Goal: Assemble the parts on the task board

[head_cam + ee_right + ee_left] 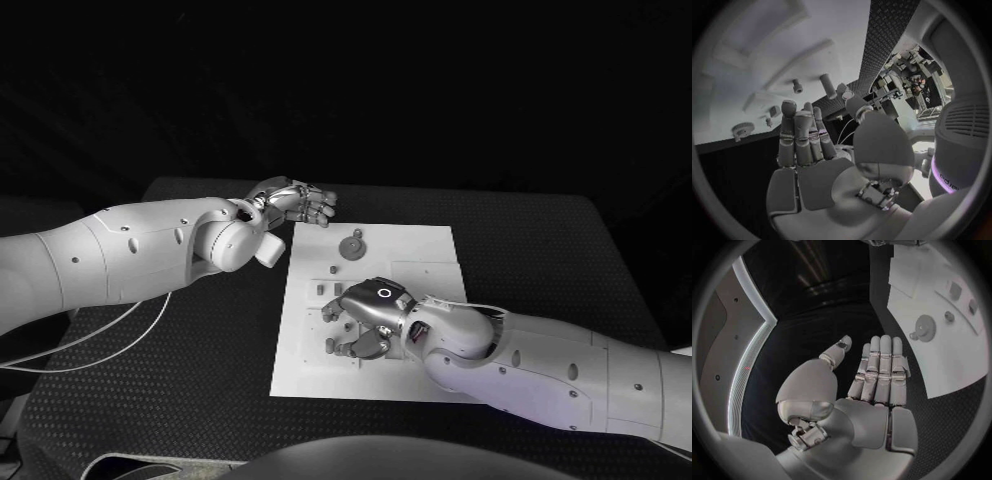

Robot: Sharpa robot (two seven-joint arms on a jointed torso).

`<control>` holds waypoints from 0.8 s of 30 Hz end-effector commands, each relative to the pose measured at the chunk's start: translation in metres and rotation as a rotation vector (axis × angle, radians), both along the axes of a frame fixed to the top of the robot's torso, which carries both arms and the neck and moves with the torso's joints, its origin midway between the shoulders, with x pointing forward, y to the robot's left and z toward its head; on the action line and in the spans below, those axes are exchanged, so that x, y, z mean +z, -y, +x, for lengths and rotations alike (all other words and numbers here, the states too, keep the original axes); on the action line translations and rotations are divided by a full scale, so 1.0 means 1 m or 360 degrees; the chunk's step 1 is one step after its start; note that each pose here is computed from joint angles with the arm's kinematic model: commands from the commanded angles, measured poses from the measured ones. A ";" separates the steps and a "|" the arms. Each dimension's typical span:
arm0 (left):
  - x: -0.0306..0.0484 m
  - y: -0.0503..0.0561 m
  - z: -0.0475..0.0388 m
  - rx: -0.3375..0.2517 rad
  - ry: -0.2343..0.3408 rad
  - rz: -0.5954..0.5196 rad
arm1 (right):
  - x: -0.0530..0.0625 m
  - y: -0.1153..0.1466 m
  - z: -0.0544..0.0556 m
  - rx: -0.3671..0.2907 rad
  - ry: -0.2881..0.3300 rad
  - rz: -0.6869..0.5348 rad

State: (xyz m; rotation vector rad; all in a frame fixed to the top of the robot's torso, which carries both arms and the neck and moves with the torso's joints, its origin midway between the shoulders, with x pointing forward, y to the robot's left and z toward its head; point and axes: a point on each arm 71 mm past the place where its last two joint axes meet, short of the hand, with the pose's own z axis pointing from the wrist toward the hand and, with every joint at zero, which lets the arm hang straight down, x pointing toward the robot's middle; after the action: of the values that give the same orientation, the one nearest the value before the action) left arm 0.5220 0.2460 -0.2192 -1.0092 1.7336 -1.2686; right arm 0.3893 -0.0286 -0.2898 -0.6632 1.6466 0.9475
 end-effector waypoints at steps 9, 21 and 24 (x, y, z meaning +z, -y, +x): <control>0.0013 -0.002 0.0032 -0.0017 0.0028 0.0029 | 0.053 0.044 0.030 -0.0138 -0.0010 0.0267; 0.0000 -0.006 0.0095 -0.0015 0.0038 0.0024 | 0.057 0.129 0.067 -0.0542 -0.0340 0.0010; -0.0032 -0.007 0.0092 -0.0022 0.0032 0.0020 | 0.055 0.143 0.062 -0.0606 -0.0465 -0.0038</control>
State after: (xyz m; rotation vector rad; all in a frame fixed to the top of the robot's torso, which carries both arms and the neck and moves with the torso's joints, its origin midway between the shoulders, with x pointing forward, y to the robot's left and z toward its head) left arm 0.5319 0.2574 -0.2217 -0.9980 1.7226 -1.2272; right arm 0.4559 -0.1673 -0.2258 -0.2639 1.7929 0.7938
